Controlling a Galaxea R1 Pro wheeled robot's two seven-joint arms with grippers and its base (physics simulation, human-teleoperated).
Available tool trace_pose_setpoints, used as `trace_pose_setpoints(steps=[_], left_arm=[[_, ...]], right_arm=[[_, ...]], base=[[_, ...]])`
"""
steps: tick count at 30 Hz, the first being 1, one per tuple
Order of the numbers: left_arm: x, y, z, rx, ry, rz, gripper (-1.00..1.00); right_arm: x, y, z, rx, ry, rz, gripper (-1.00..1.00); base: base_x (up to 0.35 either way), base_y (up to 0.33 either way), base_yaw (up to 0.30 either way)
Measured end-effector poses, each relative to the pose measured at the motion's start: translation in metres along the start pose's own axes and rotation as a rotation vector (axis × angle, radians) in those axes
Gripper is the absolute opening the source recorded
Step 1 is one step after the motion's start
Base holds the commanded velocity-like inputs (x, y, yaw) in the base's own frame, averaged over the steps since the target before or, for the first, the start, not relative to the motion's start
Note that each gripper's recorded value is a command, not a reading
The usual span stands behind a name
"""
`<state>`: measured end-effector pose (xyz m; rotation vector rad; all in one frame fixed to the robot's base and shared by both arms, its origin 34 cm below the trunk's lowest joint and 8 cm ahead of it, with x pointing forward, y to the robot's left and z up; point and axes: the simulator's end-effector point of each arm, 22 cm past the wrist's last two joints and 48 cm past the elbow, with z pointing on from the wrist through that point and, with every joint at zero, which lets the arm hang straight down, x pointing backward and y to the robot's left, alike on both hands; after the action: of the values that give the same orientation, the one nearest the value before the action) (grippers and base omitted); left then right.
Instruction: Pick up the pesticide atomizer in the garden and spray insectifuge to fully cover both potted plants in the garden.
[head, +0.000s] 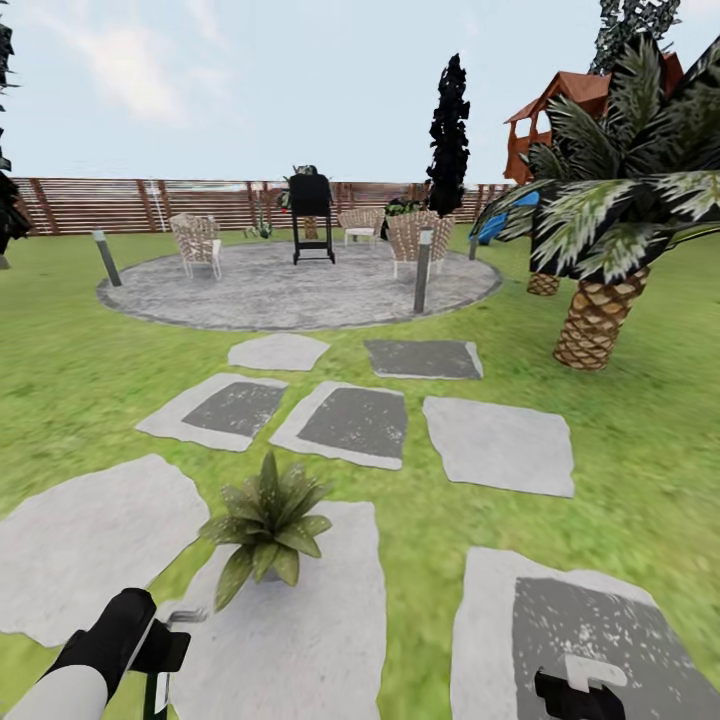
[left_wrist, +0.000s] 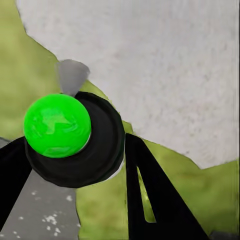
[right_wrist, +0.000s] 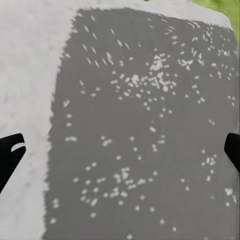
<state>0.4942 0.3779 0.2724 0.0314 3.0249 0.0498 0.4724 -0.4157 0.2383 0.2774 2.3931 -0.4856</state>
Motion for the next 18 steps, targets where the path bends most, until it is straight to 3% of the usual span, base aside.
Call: trace_pose_setpoints(steps=[18], left_arm=[[0.0007, 0.0036, -0.0003, -0.004, 0.002, -0.003, -1.00]], right_arm=[[0.0001, -0.0001, 0.0001, 0.001, 0.000, 0.000, 1.00]], base=[[0.048, -0.261, 0.000]])
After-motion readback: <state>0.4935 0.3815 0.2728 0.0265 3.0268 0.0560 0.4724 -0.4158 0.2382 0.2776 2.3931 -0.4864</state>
